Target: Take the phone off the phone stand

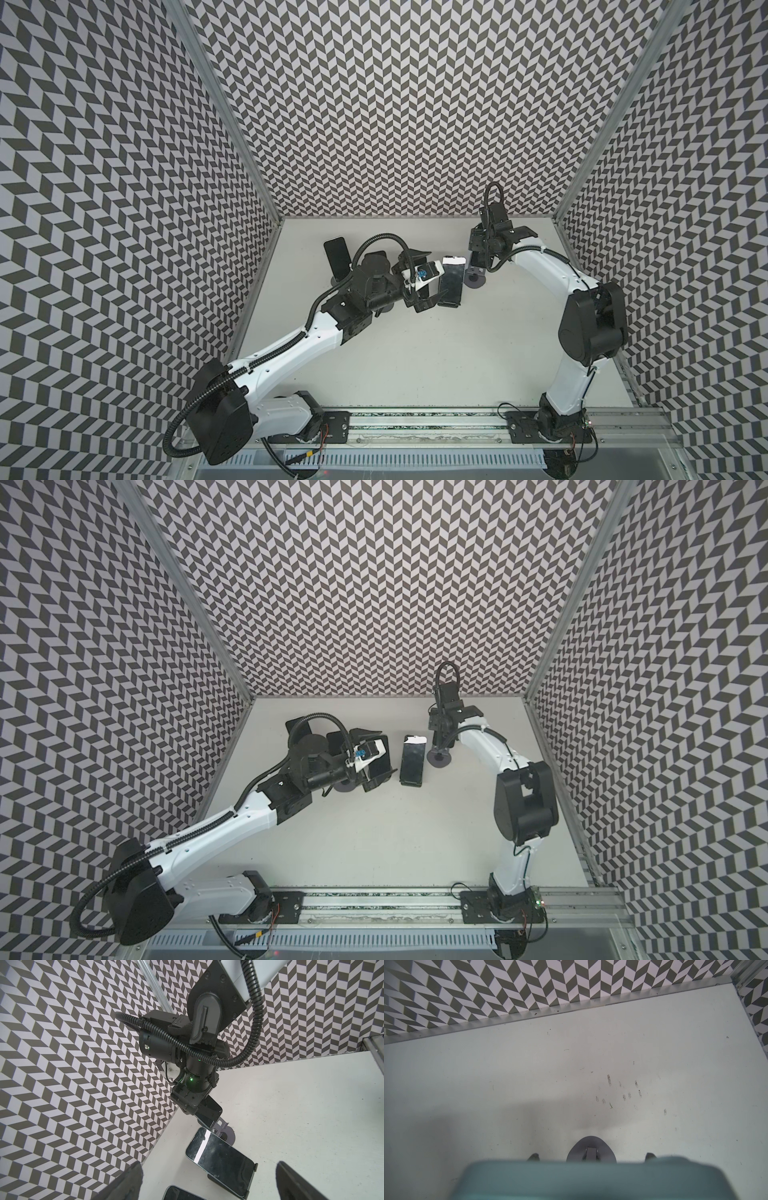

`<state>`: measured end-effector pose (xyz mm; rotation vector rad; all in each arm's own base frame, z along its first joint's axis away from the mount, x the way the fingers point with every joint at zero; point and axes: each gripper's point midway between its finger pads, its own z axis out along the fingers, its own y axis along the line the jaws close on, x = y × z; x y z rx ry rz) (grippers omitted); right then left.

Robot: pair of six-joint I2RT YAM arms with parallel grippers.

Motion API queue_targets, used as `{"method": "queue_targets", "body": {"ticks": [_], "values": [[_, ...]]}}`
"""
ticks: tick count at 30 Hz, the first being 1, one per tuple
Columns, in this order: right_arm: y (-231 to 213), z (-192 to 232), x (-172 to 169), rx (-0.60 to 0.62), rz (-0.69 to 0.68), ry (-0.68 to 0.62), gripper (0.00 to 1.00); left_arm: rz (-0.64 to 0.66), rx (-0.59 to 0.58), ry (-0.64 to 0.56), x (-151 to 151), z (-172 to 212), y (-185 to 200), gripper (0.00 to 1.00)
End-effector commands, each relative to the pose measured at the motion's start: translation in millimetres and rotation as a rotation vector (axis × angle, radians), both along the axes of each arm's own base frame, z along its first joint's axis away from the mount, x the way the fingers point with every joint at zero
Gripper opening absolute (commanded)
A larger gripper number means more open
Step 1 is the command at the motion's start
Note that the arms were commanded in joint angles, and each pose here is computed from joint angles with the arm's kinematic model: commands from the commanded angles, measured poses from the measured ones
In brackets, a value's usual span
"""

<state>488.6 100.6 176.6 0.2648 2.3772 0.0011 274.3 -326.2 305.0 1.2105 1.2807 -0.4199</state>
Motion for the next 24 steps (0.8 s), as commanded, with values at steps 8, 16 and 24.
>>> {"method": "queue_targets", "body": {"ticks": [8, 16, 24], "values": [[-4.1, 39.9, 3.2, 0.018, 0.001, -0.120, 0.60, 0.004, -0.030, -0.023, -1.3, 18.2, -1.0, 1.00], [-4.4, 39.0, -1.0, 0.009, 0.016, -0.117, 0.60, 0.005, -0.044, -0.014, -1.8, 22.0, -1.7, 1.00], [-2.5, 39.7, -1.5, 0.016, 0.029, -0.128, 0.59, 0.005, -0.057, -0.001, -0.8, 27.7, -3.5, 1.00]]}}
